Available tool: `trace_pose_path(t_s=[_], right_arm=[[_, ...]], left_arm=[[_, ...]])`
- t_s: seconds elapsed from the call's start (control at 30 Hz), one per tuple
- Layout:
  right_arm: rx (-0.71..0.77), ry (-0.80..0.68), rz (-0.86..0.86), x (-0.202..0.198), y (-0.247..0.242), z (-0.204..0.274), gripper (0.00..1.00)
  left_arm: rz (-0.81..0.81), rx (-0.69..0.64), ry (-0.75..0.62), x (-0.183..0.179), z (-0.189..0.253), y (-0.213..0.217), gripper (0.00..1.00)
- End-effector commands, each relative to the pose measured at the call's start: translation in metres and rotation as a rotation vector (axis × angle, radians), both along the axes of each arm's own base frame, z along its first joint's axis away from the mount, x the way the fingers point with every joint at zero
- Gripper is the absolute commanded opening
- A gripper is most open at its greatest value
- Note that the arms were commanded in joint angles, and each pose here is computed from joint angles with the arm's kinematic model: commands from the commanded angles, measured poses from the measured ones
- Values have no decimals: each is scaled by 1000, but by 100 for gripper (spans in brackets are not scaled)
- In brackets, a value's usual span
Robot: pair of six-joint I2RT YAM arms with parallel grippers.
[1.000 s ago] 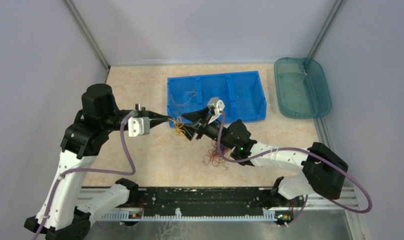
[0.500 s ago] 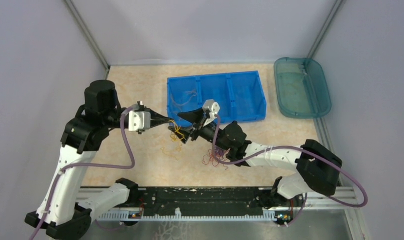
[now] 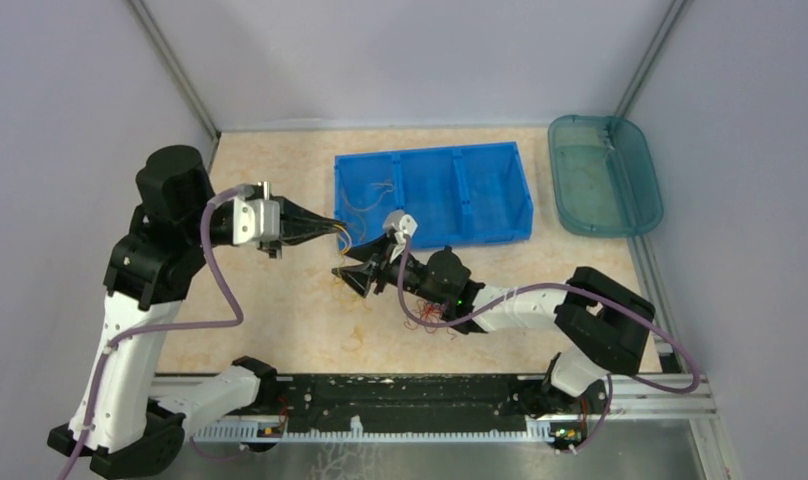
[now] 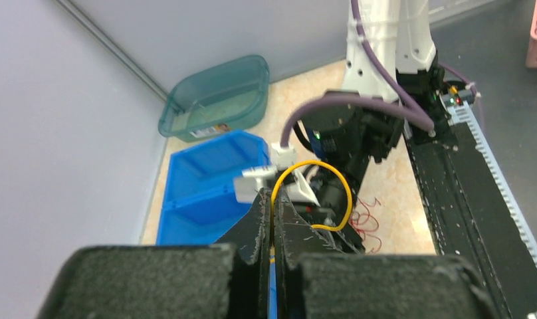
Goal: Untangle the cables
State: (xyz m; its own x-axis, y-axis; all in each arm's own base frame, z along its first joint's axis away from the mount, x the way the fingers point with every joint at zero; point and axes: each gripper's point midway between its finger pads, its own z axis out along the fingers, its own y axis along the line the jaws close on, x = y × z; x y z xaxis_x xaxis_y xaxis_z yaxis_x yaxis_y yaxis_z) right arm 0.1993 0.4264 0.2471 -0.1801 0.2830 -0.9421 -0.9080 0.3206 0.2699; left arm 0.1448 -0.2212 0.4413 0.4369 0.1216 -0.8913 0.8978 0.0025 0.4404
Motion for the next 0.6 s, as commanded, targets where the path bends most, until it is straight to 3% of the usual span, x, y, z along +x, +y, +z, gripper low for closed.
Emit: trace_pose_path(t_s=[0.0, 0.2, 0.57], right_arm=[[61, -9, 60, -13, 10, 12, 52], [60, 10, 76, -16, 15, 4, 51], [52, 33, 72, -21, 10, -6, 49]], left_arm=[[-51, -96, -16, -16, 46, -3, 1], [-77, -153, 38, -24, 72, -5, 1], [-27, -196, -68, -19, 93, -1, 1]])
